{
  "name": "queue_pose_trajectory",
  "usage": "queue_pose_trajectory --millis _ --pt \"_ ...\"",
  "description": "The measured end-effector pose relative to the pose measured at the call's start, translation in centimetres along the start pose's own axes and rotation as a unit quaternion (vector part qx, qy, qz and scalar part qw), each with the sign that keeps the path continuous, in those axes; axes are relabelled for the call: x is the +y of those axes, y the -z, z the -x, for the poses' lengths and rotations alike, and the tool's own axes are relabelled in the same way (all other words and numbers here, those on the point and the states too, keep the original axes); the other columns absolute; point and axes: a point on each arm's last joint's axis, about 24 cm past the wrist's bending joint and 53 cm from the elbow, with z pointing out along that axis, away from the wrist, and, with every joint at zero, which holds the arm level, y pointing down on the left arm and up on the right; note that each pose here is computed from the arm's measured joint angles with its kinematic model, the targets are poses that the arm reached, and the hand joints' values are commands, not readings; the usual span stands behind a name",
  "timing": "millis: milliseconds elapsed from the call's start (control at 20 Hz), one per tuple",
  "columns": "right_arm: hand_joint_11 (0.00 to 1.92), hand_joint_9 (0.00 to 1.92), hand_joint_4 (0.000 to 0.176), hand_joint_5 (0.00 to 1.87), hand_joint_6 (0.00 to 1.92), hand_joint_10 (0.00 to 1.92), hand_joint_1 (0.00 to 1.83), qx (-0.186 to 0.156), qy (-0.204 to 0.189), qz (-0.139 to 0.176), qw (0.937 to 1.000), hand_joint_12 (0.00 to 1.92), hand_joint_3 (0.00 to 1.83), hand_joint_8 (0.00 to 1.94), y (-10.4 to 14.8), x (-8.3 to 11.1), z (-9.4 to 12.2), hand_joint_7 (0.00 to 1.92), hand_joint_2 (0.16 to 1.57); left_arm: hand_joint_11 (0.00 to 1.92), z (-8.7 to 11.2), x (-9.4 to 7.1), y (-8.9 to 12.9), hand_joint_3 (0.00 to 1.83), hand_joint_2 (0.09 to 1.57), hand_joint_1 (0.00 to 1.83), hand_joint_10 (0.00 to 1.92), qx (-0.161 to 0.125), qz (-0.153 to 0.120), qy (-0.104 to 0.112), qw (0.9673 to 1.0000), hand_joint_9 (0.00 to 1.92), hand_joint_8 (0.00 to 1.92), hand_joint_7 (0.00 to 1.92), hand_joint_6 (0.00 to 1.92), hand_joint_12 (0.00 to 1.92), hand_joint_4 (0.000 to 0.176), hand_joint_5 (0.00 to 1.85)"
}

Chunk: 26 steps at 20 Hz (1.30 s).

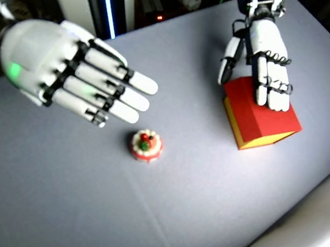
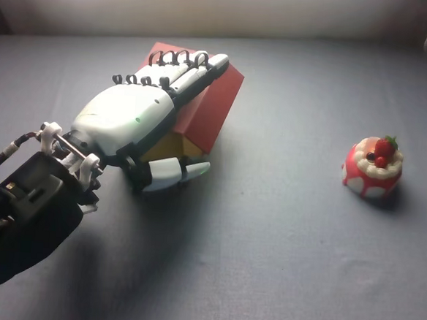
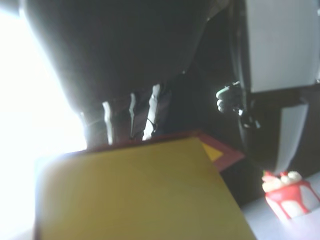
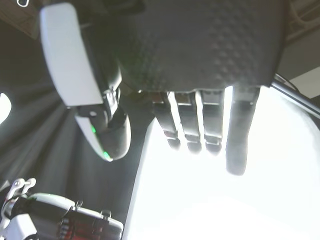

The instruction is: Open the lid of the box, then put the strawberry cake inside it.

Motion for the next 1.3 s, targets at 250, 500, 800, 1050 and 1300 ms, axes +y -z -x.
queue_pose_trajectory --millis 250,500,800,1050,1300 --pt "0.00 0.00 0.000 0.00 0.00 0.00 0.33 0.002 0.000 -0.002 1.0000 1.29 0.00 0.00 0.1 -0.1 -0.1 0.00 1.47 0.00 0.2 -0.1 -0.4 0.06 1.22 1.13 0.00 -0.001 0.001 -0.006 1.0000 0.00 0.00 0.00 0.00 0.00 0.055 0.00" --pt "0.00 0.00 0.000 0.00 0.00 0.00 0.27 0.001 0.000 -0.002 1.0000 0.99 0.00 0.00 0.1 -0.1 0.0 0.00 1.47 0.00 0.3 -0.3 -0.4 0.05 1.26 1.02 0.00 -0.005 -0.001 -0.005 1.0000 0.00 0.00 0.00 0.00 0.00 0.043 0.00" --pt "0.00 0.00 0.000 0.00 0.00 0.00 0.30 0.004 -0.001 -0.004 1.0000 1.07 0.00 0.00 0.2 -0.3 -0.2 0.00 1.48 0.00 1.0 -1.3 -0.3 0.04 1.31 0.91 0.00 -0.022 -0.021 0.001 0.9995 0.00 0.00 0.00 0.00 0.00 0.023 0.00" --pt "0.00 0.00 0.000 0.00 0.00 0.00 0.27 0.003 -0.002 -0.005 1.0000 1.07 0.00 0.00 0.2 -0.4 -0.2 0.00 1.47 0.00 2.9 -2.0 0.1 0.04 1.33 0.85 0.00 -0.047 -0.035 0.006 0.9983 0.00 0.00 0.00 0.00 0.00 0.000 0.00" --pt "0.00 0.00 0.000 0.00 0.00 0.00 0.28 0.002 -0.002 -0.007 1.0000 1.16 0.00 0.00 0.2 -0.4 -0.1 0.00 1.47 0.00 4.7 -2.5 0.5 0.02 1.32 0.87 0.00 -0.076 -0.044 0.014 0.9961 0.00 0.00 0.00 0.00 0.00 0.012 0.00"
